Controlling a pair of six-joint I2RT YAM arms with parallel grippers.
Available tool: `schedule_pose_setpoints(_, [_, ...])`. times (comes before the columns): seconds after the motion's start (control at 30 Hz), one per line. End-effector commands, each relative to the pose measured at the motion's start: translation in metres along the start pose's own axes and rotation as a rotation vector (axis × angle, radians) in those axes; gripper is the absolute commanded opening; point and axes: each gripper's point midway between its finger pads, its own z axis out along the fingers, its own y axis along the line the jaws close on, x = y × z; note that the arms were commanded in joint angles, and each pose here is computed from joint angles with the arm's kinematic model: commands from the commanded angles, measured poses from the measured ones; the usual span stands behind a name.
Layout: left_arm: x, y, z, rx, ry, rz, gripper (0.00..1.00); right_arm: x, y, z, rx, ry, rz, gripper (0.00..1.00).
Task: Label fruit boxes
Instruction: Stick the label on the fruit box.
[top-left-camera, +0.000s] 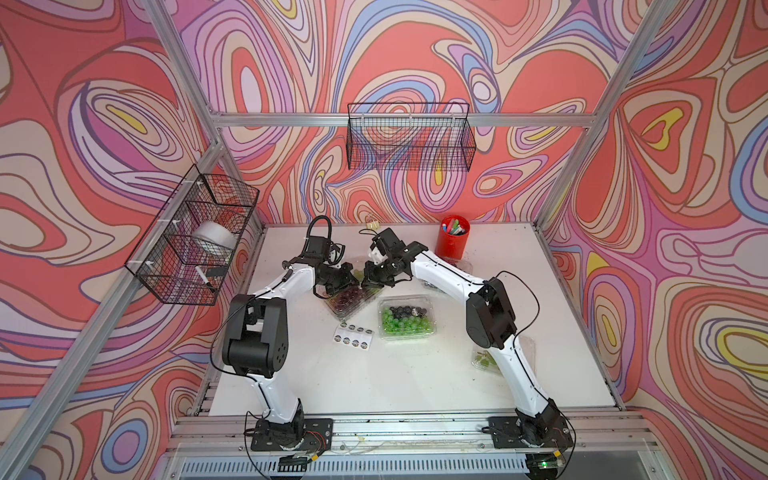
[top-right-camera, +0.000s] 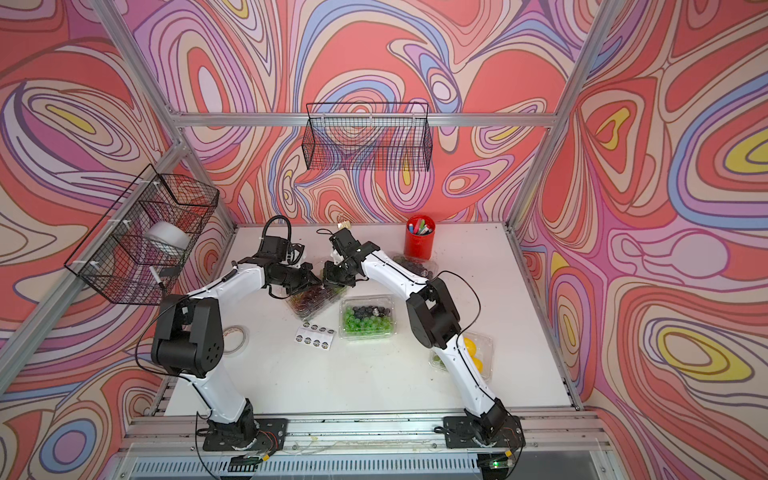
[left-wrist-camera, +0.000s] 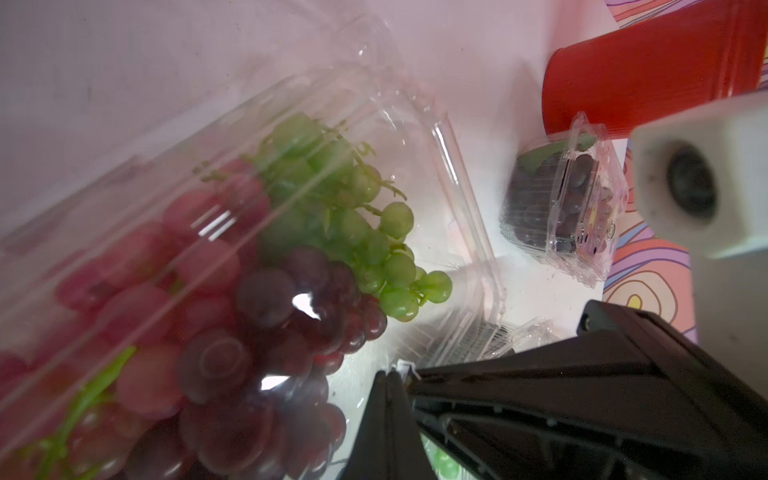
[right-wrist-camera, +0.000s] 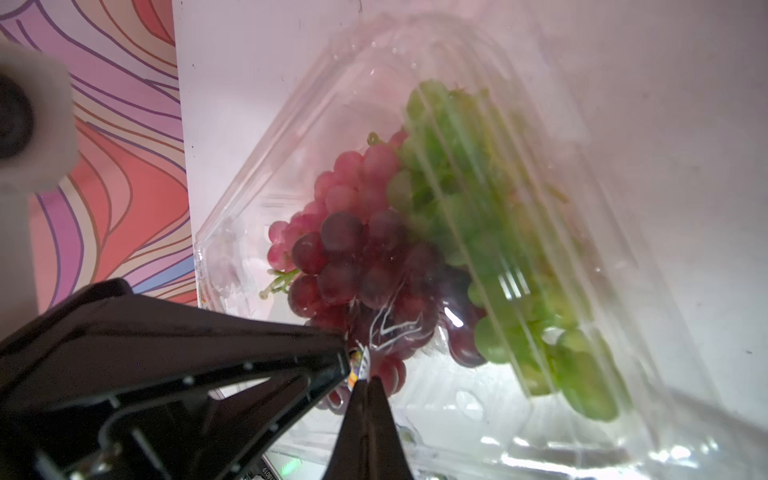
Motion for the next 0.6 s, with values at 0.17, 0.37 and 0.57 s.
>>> schedule_pose_setpoints(0.17, [0.013, 0.014, 0.014, -0.037, 0.045, -0.011, 0.04, 0.002, -0.010, 0.012, 0.037, 0.011, 0.009, 0.00])
schedule_pose_setpoints(0.37, [0.027, 0.028, 0.014, -0.088, 0.068, 0.003, 0.04, 0.003, -0.011, 0.011, 0.046, 0.010, 0.011, 0.00])
schedule_pose_setpoints(0.57, [0.032, 0.042, 0.013, -0.155, 0.075, 0.041, 0.04, -0.005, -0.009, -0.003, 0.067, -0.031, -0.003, 0.16])
